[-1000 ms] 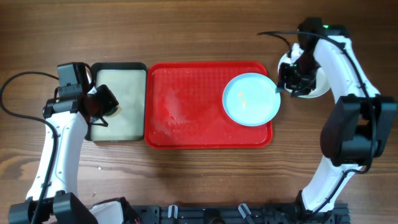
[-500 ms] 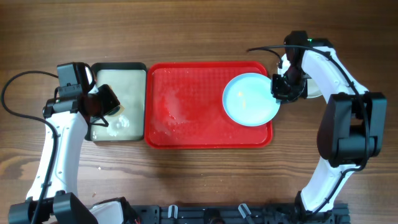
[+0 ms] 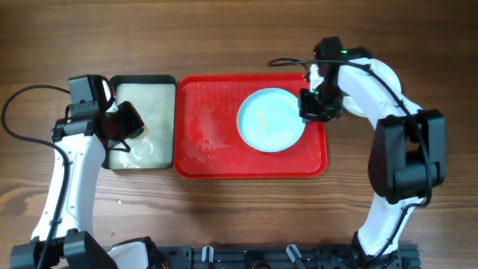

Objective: Clean dirty plates on tray and stack at the side
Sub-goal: 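Grip the light-blue plate rim on the red tray and drag it center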

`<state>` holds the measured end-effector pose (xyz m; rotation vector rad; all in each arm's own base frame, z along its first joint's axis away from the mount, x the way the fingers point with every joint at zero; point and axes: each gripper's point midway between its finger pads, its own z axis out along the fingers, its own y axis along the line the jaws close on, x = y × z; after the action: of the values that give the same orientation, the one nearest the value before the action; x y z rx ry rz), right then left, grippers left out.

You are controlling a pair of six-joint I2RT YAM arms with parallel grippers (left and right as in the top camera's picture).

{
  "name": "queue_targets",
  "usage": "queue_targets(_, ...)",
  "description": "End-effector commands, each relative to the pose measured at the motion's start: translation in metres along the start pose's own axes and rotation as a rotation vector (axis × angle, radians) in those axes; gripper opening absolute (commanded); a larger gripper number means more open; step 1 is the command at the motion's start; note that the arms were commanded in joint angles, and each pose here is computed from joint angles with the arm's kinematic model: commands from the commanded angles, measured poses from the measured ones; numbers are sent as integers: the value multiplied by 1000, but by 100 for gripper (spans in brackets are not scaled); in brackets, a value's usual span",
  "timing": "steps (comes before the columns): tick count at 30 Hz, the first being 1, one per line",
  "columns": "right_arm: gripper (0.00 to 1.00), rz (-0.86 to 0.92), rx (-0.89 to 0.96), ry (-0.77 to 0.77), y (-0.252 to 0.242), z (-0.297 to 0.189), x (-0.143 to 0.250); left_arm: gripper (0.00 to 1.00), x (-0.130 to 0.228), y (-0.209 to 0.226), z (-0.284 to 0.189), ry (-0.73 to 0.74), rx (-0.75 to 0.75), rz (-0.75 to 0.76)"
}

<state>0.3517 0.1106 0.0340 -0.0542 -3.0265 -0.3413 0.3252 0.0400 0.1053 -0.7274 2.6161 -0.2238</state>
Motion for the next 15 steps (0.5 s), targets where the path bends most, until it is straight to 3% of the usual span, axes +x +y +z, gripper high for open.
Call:
queue_targets(1,4,-9,-33,-33,33,-1,2,4,-1,-4,-5,-13,22,22)
queue_targets(11,5,-71,28,-92,69,10,4,4,-1,-4,-5,-13,22,22)
queue_targets(15,16,-85,53,-125,69,10,-1,4,-1,-4,-5,-12,22,22)
